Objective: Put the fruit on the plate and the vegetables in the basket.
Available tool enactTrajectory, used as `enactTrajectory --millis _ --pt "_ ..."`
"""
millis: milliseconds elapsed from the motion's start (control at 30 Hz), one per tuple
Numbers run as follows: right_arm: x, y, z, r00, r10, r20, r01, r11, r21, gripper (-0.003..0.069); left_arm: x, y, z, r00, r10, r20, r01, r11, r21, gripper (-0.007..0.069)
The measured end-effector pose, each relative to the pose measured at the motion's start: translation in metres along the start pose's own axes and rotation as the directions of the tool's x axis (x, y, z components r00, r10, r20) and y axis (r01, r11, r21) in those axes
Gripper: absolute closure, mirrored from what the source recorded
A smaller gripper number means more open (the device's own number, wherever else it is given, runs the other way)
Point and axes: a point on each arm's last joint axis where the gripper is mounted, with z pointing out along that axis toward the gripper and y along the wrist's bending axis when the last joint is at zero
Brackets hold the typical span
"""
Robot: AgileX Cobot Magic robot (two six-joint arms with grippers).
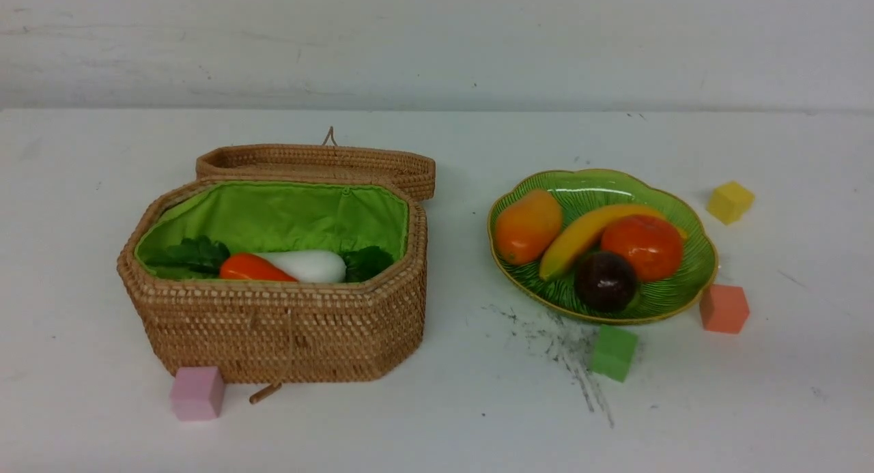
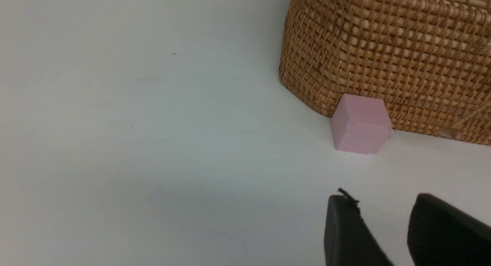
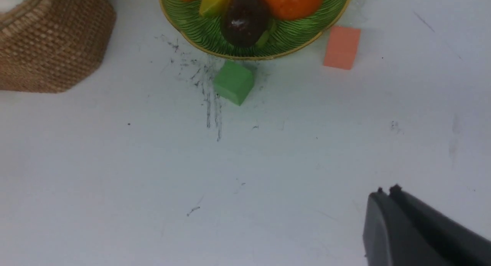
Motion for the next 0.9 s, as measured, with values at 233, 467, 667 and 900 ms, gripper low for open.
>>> enactTrajectory --millis 233,467,667,900 --pt "0.006 0.0 -0.015 0.998 0.003 0.059 -0.002 1.0 -0.006 0.0667 0.0 0.0 0.0 1.0 0.0 0.0 0.0 1.0 0.0 0.0386" --pt "0.007 0.0 -0.016 0.998 0.004 0.063 -0.004 1.0 -0.006 0.0665 0.0 0.0 0.0 1.0 0.0 0.0 0.0 1.0 0.0 0.0386" --pt "0.009 -0.003 -0.015 0.99 -0.025 0.138 0.022 0.999 0.028 0.0662 0.0 0.0 0.0 1.0 0.0 0.0 0.0 1.0 0.0 0.0386" --pt "0.068 -0.014 0.013 0.948 -0.021 0.317 0.004 0.998 0.056 0.0657 0.0 0.0 0.0 1.0 0.0 0.0 0.0 1.0 0.0 0.0386"
